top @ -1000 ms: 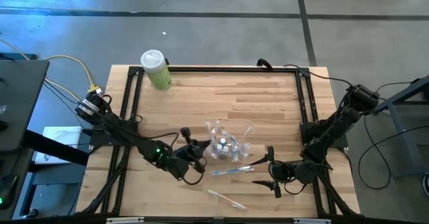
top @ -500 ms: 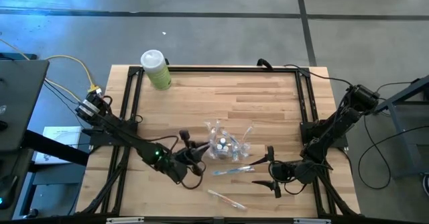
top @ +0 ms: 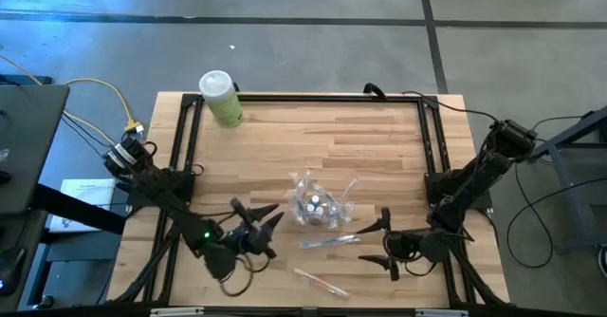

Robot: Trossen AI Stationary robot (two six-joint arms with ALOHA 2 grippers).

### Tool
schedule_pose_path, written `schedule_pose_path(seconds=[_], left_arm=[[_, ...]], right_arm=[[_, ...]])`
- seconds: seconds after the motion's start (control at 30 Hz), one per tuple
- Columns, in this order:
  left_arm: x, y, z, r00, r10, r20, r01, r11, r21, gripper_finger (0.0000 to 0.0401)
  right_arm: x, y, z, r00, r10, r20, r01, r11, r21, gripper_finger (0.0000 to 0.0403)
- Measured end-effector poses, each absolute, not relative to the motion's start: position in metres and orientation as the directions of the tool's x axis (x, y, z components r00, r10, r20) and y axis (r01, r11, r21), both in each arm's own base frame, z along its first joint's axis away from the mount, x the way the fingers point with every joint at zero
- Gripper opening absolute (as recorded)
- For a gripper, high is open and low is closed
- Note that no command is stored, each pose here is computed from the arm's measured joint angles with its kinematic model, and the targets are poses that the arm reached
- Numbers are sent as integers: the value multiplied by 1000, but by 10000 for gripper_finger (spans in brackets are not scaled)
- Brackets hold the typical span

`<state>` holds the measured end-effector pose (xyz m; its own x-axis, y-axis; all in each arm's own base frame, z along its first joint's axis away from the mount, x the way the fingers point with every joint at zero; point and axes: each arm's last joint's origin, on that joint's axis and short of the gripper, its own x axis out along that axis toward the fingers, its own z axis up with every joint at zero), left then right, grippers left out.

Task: Pick & Place toothbrushing station
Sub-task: Put the blue toothbrush into the transparent organizer

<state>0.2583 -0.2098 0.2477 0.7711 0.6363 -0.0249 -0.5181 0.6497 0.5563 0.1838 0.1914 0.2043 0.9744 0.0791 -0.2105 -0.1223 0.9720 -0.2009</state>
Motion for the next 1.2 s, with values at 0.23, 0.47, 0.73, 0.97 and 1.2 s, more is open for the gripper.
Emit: schedule_pose_path(seconds=[0.23, 0.47, 0.73, 0.97, 1.2], left_arm=[[237, -232, 255, 788, 615, -6, -538, 693, 480, 121], [221, -248, 255, 829, 560, -6, -528, 784, 327, 121], [217, -254, 254, 872, 490, -14, -471, 845, 253, 121], [222, -253, 253, 912, 410, -32, -390, 888, 243, 121], [223, -251, 249, 909, 415, -44, -391, 884, 256, 121]], right_arm=[[170, 198, 192, 938, 139, -316, -197, 967, -159, 290], [160, 194, 173, 873, 101, -477, -156, 985, -77, 290], [175, 178, 143, 808, -70, -585, 7, 994, -109, 290], [195, 167, 110, 756, -180, -629, 78, 979, -186, 290], [212, 163, 95, 742, -143, -655, 95, 990, -108, 290]])
